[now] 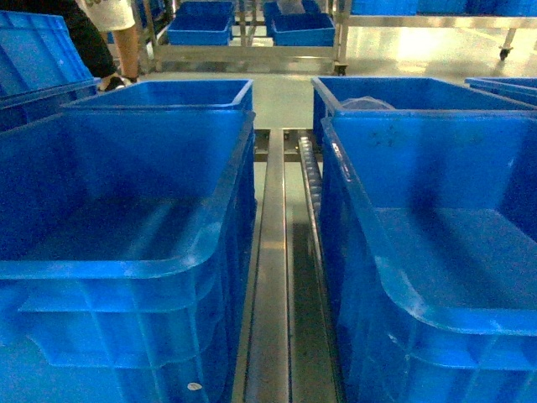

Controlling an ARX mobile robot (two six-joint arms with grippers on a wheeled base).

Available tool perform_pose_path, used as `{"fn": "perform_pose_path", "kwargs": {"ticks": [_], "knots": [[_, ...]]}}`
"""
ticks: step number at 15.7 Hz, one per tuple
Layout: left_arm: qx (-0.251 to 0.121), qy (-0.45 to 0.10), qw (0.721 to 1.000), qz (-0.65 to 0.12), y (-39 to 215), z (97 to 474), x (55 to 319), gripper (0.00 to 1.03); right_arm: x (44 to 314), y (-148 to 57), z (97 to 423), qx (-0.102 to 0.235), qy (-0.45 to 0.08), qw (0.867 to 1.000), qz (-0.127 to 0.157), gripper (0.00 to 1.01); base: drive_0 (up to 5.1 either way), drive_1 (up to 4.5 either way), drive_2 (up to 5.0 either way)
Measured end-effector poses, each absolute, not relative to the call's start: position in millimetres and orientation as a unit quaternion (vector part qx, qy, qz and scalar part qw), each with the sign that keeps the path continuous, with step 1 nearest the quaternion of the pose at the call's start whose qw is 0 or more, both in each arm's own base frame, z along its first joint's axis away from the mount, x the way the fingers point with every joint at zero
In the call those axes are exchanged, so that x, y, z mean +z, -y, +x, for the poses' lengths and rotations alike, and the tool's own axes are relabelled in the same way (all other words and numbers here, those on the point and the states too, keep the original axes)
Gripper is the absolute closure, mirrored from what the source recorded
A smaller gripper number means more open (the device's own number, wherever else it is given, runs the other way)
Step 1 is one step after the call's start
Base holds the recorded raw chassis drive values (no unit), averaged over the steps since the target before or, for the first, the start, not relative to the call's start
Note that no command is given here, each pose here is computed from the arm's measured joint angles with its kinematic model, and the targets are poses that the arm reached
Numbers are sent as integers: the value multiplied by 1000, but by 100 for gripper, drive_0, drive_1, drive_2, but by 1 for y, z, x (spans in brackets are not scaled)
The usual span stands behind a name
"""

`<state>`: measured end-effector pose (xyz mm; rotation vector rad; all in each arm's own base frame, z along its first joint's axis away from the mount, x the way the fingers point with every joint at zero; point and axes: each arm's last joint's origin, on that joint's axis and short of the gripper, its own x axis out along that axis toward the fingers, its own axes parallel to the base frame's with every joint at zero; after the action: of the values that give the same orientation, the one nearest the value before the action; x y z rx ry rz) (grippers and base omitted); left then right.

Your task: Sort blue parts and orange caps into right shelf containers

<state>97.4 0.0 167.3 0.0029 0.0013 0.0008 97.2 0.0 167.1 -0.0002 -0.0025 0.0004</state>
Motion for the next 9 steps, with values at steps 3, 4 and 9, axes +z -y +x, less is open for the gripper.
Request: {"fn": "perform_pose_path", "kwargs": {"ticks": [3, 4, 9], "knots": [[0, -1, 1000, 2, 0, 97, 167, 60, 167, 0, 97, 0, 1, 1000, 0, 57, 0, 0, 0], [0, -1, 1000, 2, 0, 97, 167, 60, 167, 0, 97, 0, 1, 1000, 0, 57, 0, 0, 0], [0, -1, 1000, 1, 0, 97, 167, 60, 167, 0, 97, 0, 1, 1000, 0, 57, 0, 0, 0]]}}
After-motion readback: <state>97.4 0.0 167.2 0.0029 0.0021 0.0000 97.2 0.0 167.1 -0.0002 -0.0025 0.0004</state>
